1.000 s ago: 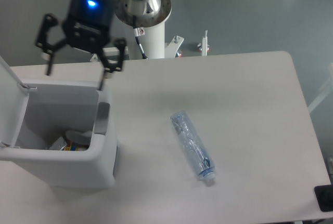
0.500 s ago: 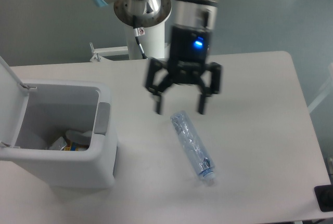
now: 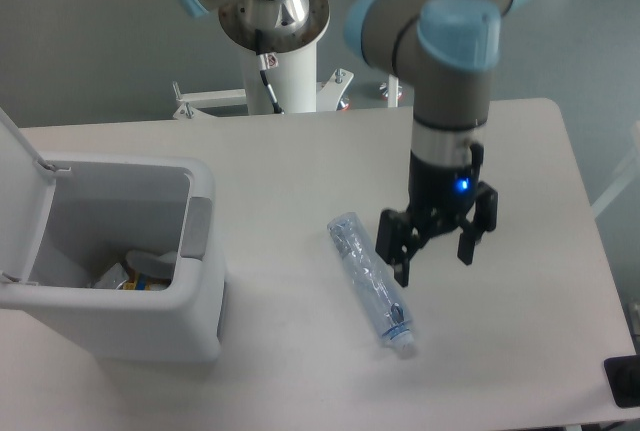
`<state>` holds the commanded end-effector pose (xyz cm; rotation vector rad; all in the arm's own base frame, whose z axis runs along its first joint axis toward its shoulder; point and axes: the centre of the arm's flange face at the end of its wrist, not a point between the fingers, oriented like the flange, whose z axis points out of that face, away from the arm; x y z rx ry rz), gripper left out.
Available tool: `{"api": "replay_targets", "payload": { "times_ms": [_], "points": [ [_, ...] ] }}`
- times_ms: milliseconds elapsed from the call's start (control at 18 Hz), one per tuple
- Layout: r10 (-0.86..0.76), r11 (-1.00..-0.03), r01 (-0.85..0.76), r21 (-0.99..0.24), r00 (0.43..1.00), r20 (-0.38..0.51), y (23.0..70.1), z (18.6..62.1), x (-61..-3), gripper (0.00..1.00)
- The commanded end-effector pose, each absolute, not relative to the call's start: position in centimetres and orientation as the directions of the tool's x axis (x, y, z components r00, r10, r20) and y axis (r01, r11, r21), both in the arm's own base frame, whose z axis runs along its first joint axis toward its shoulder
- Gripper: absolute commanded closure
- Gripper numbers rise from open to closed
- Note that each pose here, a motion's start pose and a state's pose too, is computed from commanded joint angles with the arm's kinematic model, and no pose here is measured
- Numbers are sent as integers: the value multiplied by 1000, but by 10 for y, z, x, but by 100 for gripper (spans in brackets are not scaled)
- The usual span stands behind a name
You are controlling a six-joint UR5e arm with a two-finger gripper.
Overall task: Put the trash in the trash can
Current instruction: 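Move the open gripper over the clear water bottle and lower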
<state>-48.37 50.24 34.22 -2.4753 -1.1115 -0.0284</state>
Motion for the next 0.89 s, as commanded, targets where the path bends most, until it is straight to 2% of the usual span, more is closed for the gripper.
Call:
{"api": "replay_targets", "payload": {
  "times_ms": [333, 667, 889],
  "points": [
    [692, -626, 714, -314, 694, 196, 540, 280, -494, 0],
    [689, -641, 714, -282, 697, 199, 548, 255, -493, 0],
    [697, -661, 698, -275, 707, 121, 560, 232, -492, 0]
  ]
}}
